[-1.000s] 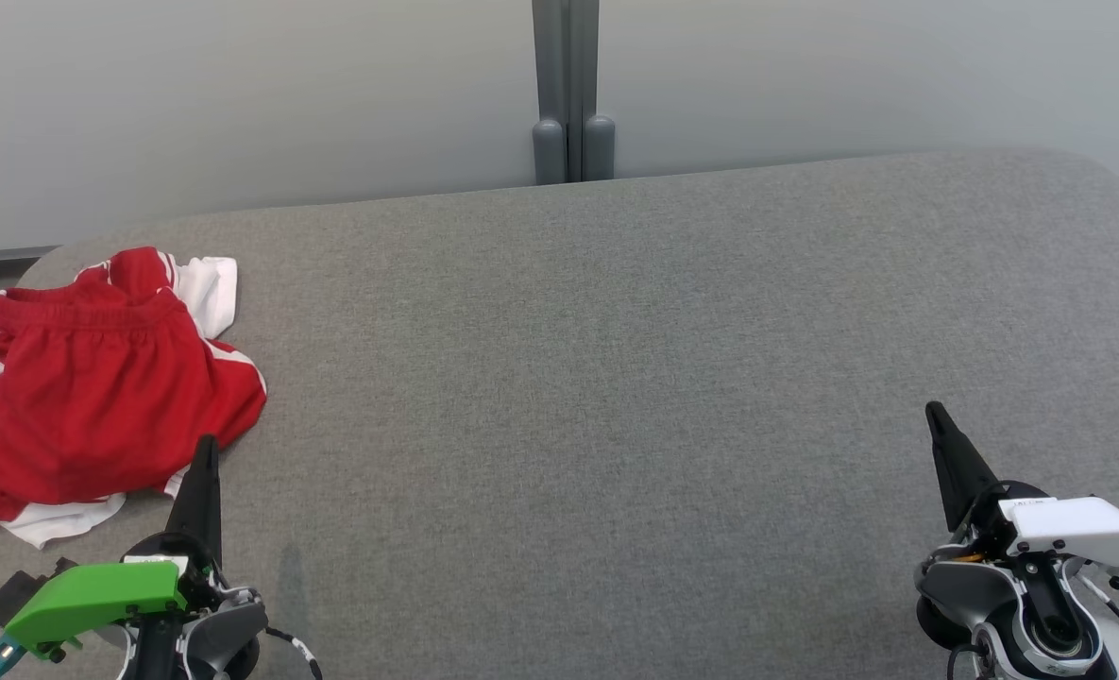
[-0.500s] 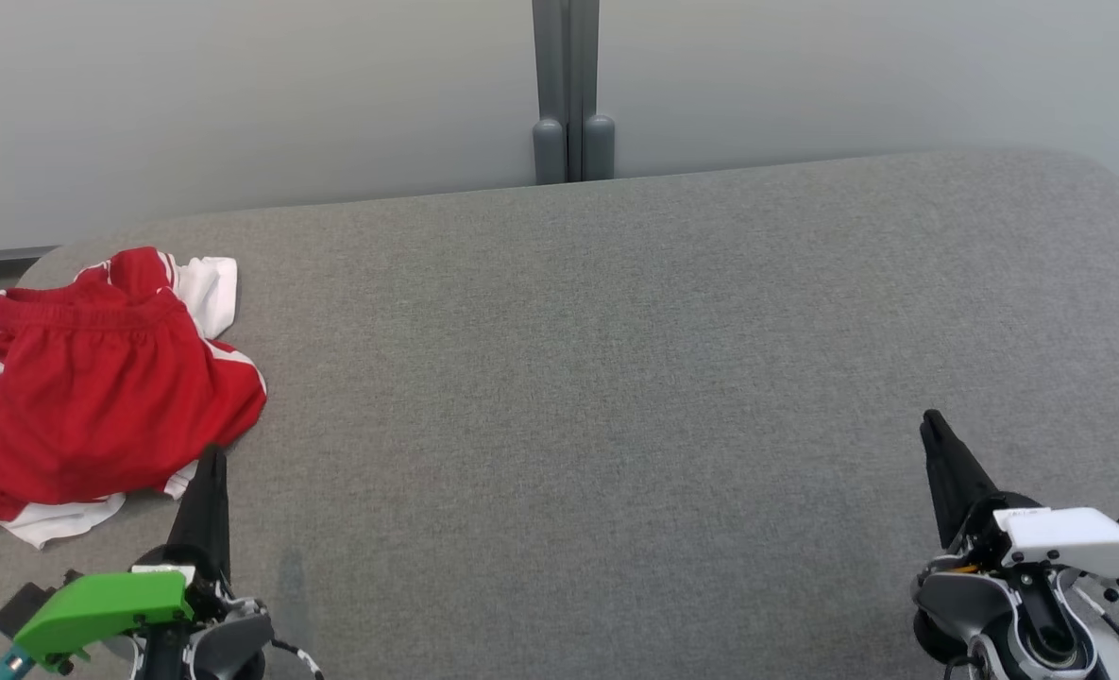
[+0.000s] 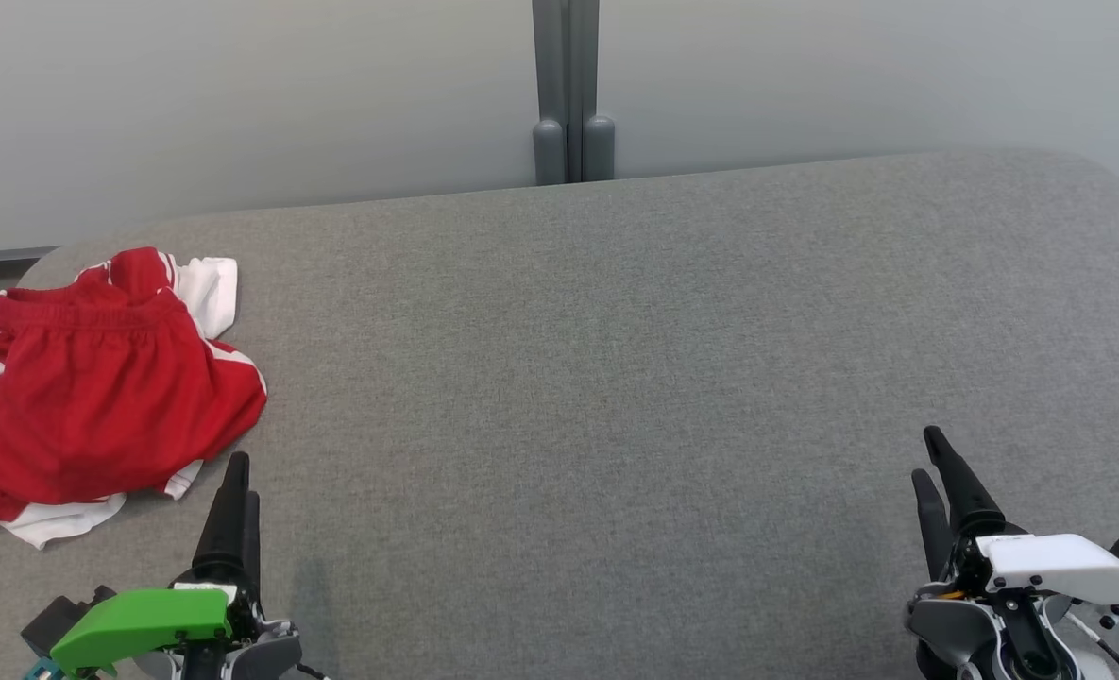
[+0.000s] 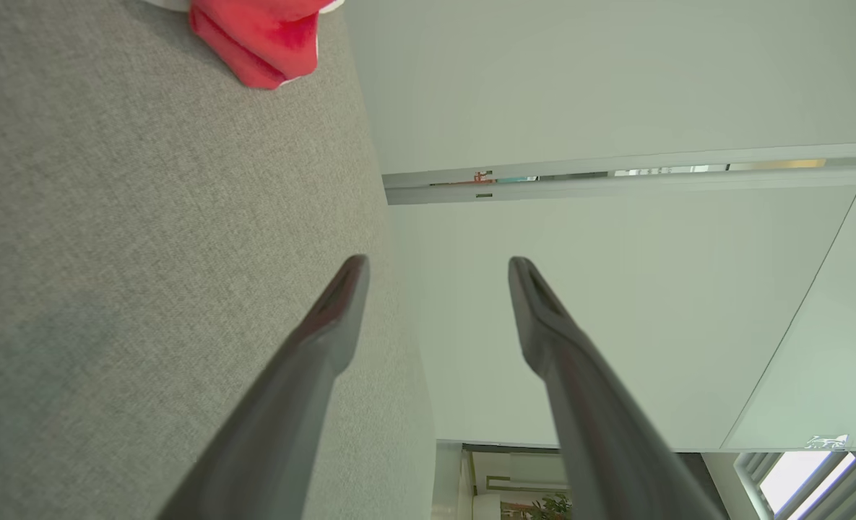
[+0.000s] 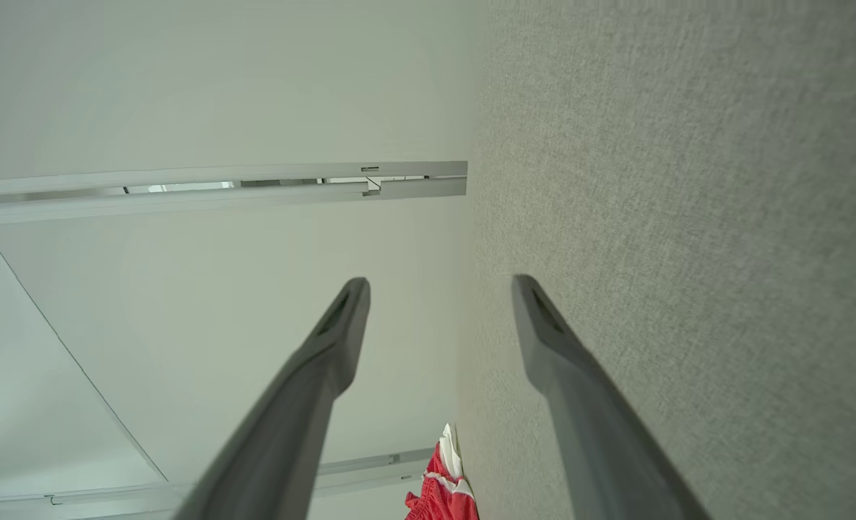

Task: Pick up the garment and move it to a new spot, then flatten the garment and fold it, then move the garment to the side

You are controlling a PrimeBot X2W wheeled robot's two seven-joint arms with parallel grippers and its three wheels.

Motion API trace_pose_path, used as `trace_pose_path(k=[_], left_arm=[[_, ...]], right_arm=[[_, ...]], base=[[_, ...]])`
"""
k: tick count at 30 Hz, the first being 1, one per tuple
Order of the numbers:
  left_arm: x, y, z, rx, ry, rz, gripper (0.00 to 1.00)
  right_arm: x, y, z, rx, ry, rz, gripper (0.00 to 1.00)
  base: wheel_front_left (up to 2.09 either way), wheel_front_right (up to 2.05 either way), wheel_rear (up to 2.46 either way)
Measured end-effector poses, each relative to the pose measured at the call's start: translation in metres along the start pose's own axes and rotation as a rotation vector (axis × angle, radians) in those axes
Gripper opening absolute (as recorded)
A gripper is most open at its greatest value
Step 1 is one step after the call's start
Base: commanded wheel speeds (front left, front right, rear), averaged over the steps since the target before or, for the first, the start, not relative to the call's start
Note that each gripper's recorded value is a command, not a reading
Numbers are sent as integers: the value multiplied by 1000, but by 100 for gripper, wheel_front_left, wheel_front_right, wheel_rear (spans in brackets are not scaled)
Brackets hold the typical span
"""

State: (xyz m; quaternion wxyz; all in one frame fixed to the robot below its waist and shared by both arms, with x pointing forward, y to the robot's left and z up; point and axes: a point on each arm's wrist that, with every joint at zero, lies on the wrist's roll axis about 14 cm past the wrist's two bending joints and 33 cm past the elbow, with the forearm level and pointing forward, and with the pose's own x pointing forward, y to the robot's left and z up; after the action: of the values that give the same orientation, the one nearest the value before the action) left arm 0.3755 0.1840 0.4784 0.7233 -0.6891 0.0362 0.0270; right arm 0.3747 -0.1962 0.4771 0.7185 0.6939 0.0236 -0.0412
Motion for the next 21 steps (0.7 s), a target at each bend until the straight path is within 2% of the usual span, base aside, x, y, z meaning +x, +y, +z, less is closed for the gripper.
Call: trace_pose_path(k=[10,21], left_arm=[[1,-11,-4,157,-7,-23,100],[1,-22,-16,414,6,-42,100]], right_arm=[[0,15,4,-211,-26,43,100],[-2,27,-3,-449,-24,84,100]], base=[[0,0,0],[0,0,0]])
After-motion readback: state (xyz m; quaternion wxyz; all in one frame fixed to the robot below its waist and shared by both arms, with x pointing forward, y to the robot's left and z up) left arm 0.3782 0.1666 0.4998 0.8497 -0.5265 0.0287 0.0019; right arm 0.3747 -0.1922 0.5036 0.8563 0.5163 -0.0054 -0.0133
